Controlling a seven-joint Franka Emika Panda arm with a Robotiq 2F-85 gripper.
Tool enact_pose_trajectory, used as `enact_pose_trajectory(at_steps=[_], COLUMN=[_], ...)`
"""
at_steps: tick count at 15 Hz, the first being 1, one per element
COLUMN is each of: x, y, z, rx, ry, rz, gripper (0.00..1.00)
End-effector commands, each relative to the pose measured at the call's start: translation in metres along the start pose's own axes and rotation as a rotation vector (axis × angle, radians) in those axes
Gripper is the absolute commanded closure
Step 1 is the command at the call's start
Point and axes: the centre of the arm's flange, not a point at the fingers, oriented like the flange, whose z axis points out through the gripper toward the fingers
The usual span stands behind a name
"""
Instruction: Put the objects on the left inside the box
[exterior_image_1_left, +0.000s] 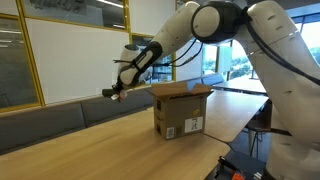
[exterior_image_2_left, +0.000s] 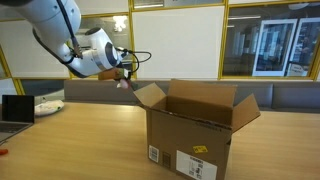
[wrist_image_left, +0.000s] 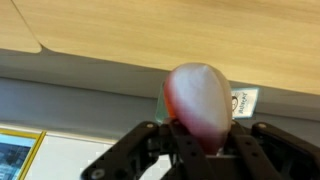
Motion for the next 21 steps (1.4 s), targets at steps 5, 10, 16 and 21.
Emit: enact_pose_trajectory(at_steps=[5, 10, 16, 21], x=[-0.012, -0.035, -0.085, -0.121], y=[0.086, 0.175, 0.240, 0.250], z=[-0.159, -0.215, -0.218, -0.181], rx=[-0.150, -0.310, -0.408, -0.388], ry=[0.273, 0.331, 0.206, 0.096], rz=[0.145, 0.253, 0.383, 0.428], gripper=[0.88, 0.88, 0.87, 0.88])
